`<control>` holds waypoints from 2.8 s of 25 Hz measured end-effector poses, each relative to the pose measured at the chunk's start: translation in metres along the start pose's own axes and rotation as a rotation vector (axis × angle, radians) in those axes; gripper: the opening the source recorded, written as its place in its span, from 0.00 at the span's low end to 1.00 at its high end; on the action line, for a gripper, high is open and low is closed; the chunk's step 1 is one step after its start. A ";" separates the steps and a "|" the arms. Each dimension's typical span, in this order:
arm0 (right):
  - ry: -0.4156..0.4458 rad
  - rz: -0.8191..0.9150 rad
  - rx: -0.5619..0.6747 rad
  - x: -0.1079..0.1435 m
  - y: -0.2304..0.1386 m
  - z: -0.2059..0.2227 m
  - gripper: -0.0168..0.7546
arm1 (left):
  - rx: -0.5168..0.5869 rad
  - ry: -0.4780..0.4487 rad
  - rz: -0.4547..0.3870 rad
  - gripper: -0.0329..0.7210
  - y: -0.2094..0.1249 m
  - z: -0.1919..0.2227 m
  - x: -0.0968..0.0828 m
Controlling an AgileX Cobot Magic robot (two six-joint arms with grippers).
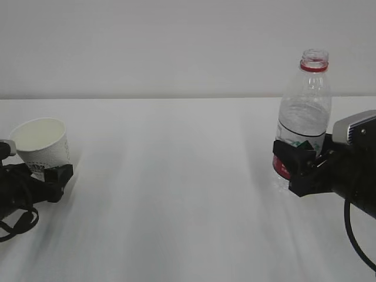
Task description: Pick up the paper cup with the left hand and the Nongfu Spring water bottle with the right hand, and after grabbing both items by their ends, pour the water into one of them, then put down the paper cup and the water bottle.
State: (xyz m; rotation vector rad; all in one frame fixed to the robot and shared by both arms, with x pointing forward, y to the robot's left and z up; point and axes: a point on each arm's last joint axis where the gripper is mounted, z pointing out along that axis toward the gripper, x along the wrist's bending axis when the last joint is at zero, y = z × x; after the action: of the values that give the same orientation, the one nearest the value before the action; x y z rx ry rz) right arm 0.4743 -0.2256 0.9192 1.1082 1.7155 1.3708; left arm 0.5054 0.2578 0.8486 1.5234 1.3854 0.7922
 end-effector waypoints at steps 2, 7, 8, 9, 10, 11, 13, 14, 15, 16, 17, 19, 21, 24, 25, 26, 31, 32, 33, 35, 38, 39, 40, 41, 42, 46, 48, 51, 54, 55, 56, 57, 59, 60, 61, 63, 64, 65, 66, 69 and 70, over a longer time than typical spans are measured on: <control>0.000 0.000 0.000 0.000 0.000 0.000 0.66 | -0.012 -0.001 0.001 0.97 0.003 0.003 0.000; 0.000 0.000 0.000 0.000 0.000 0.000 0.66 | -0.045 -0.004 0.005 0.99 0.009 0.013 0.000; 0.000 0.000 0.000 0.000 0.000 0.000 0.66 | -0.050 -0.005 0.005 0.98 0.010 0.016 0.000; 0.000 0.000 0.000 0.000 0.000 0.000 0.66 | -0.054 -0.005 0.005 0.97 0.011 0.018 0.000; 0.000 0.000 0.000 0.000 0.000 0.000 0.66 | -0.055 -0.005 0.005 0.97 0.010 0.020 0.000; 0.000 0.000 0.000 0.000 0.000 0.000 0.66 | -0.060 -0.005 0.006 0.96 0.011 0.022 0.001; 0.000 0.000 0.000 0.000 0.000 0.000 0.66 | -0.065 -0.006 0.006 0.96 0.012 0.025 0.001; 0.000 0.000 0.000 0.000 0.000 0.000 0.66 | -0.069 -0.006 0.006 0.96 0.013 0.027 0.001; 0.000 0.000 0.000 0.000 0.000 0.000 0.66 | -0.075 -0.007 0.007 0.98 0.014 0.028 0.001; 0.000 0.000 0.000 0.000 0.000 0.000 0.66 | -0.076 -0.007 0.007 0.97 0.014 0.028 0.001; 0.000 0.000 0.000 0.000 0.000 0.000 0.66 | -0.077 -0.007 0.007 0.97 0.015 0.028 0.001; 0.000 0.000 0.000 0.000 0.000 0.000 0.66 | -0.076 -0.010 0.009 0.97 0.014 0.029 0.000; 0.000 0.000 0.000 0.000 0.000 0.000 0.66 | -0.070 -0.010 0.008 0.97 0.013 0.029 0.001; 0.000 0.000 -0.001 0.000 0.000 0.000 0.66 | -0.053 -0.008 0.007 0.97 0.008 0.030 0.001; 0.000 0.000 -0.001 0.000 0.000 0.000 0.66 | -0.050 -0.008 0.007 0.97 0.006 0.032 0.001; 0.000 0.000 -0.001 0.000 0.000 0.000 0.66 | -0.053 -0.008 0.007 0.99 0.007 0.034 0.001; 0.000 0.000 -0.001 0.000 0.000 0.000 0.66 | -0.065 -0.009 0.008 0.97 0.008 0.040 0.002; 0.000 0.000 -0.001 0.000 0.000 0.000 0.66 | -0.068 -0.010 0.008 0.99 0.009 0.041 0.002; 0.000 0.000 -0.001 0.000 0.000 0.000 0.66 | -0.071 -0.010 0.008 0.98 0.010 0.042 0.002; 0.000 0.000 -0.001 0.000 0.000 0.000 0.66 | -0.075 -0.010 0.009 0.97 0.010 0.042 0.002; 0.000 0.000 -0.001 0.000 0.000 0.000 0.66 | -0.084 -0.011 0.009 0.99 0.012 0.044 0.002; 0.000 0.000 -0.001 0.000 0.000 0.000 0.66 | -0.084 -0.011 0.009 0.98 0.013 0.044 0.002; 0.000 0.000 -0.001 0.000 0.000 0.000 0.66 | -0.084 -0.011 0.009 0.97 0.012 0.045 0.002; 0.000 0.000 -0.001 0.000 0.000 0.000 0.66 | -0.084 -0.011 0.009 0.97 0.012 0.045 0.002; 0.000 0.000 -0.001 0.000 0.000 0.000 0.66 | -0.084 -0.011 0.009 0.97 0.012 0.045 0.002; 0.000 0.000 -0.001 0.000 0.000 0.000 0.66 | -0.087 -0.011 0.009 0.97 0.013 0.045 0.002; 0.000 0.000 -0.001 0.000 0.000 0.000 0.66 | -0.096 -0.012 0.010 0.96 0.015 0.047 0.002; 0.000 0.000 -0.001 0.000 0.000 0.000 0.66 | -0.120 -0.014 0.012 0.95 0.021 0.052 0.001; 0.000 0.000 -0.001 0.000 0.000 0.000 0.66 | -0.133 -0.015 0.013 0.94 0.024 0.054 0.001; 0.000 0.000 -0.001 0.000 0.000 0.000 0.66 | -0.133 -0.015 0.013 0.94 0.024 0.054 0.001; 0.000 0.000 -0.001 0.000 0.000 0.000 0.66 | -0.133 -0.015 0.013 0.93 0.024 0.054 0.001; 0.000 0.000 -0.001 0.000 0.000 0.000 0.66 | -0.133 -0.015 0.013 0.92 0.024 0.054 0.001; 0.000 0.000 -0.001 0.000 0.000 0.000 0.66 | -0.133 -0.015 0.013 0.87 0.024 0.054 0.001; 0.000 0.000 -0.001 0.000 0.000 0.000 0.66 | -0.133 -0.015 0.013 0.85 0.024 0.054 0.001; 0.000 0.000 -0.001 0.000 0.000 0.000 0.66 | -0.133 -0.015 0.013 0.82 0.024 0.054 0.001; 0.000 0.000 -0.001 0.000 0.000 0.000 0.66 | -0.132 -0.015 0.013 0.80 0.024 0.054 0.001; 0.000 0.000 -0.001 0.000 0.000 0.000 0.66 | -0.132 -0.017 0.014 0.80 0.024 0.054 0.001; 0.000 0.000 -0.001 0.000 0.000 0.000 0.66 | -0.132 -0.019 0.015 0.79 0.024 0.054 0.001; 0.000 0.000 -0.001 0.000 0.000 0.000 0.66 | -0.132 -0.020 0.015 0.79 0.024 0.054 0.001; 0.000 0.000 -0.001 0.000 0.000 0.000 0.66 | -0.128 -0.051 0.032 0.80 0.023 0.054 -0.002; 0.000 0.000 -0.001 0.000 0.000 0.000 0.66 | -0.126 -0.067 0.041 0.80 0.023 0.054 -0.004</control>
State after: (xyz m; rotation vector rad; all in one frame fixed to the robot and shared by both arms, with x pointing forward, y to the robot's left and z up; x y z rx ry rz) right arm 0.4743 -0.2255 0.9192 1.1078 1.7149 1.3714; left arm 0.5632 0.2444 0.8494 1.4713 1.2360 0.8298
